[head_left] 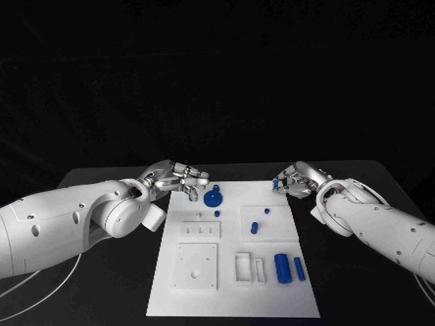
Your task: Assemble the parts on the task board
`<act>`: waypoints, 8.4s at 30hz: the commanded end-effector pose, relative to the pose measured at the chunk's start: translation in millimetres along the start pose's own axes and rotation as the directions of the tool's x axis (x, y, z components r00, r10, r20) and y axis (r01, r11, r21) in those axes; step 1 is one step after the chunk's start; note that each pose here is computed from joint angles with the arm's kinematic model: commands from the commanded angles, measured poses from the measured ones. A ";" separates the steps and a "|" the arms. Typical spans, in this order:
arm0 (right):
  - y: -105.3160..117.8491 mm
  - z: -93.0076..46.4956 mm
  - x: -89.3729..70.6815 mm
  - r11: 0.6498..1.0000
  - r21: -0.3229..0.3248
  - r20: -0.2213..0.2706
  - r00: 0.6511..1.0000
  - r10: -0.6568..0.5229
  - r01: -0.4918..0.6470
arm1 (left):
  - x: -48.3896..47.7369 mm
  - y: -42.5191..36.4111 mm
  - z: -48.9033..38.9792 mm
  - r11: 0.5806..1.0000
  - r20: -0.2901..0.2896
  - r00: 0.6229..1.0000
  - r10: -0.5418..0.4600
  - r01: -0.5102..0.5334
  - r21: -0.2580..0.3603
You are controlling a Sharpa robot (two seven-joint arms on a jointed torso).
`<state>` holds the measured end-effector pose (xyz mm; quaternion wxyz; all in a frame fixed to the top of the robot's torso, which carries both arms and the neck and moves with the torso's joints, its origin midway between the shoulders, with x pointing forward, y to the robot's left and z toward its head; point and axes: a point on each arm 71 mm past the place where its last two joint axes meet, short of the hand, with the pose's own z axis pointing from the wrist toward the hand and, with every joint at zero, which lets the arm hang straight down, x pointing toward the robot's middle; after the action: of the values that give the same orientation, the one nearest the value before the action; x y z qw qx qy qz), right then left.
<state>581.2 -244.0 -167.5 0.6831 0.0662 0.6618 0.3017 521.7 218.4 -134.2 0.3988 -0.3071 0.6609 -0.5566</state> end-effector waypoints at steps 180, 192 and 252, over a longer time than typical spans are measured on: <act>126.4 -39.3 48.3 0.965 -0.225 -0.163 0.971 -0.174 0.136 | 55.9 28.6 46.0 0.812 -0.181 0.936 0.304 -0.353 -0.465; 100.8 -49.3 13.8 0.987 -0.150 -0.122 0.989 -0.079 0.060 | 40.0 36.1 35.9 0.709 -0.215 0.882 0.419 -0.466 -0.529; 86.8 -43.3 -24.8 0.998 -0.054 -0.087 0.995 0.039 -0.044 | 34.7 56.9 20.7 0.571 -0.247 0.826 0.506 -0.536 -0.622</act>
<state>513.7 -200.5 -107.8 0.6542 0.0512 0.6749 0.3374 523.8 191.4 -198.8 0.3826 -0.2058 0.8897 -0.1401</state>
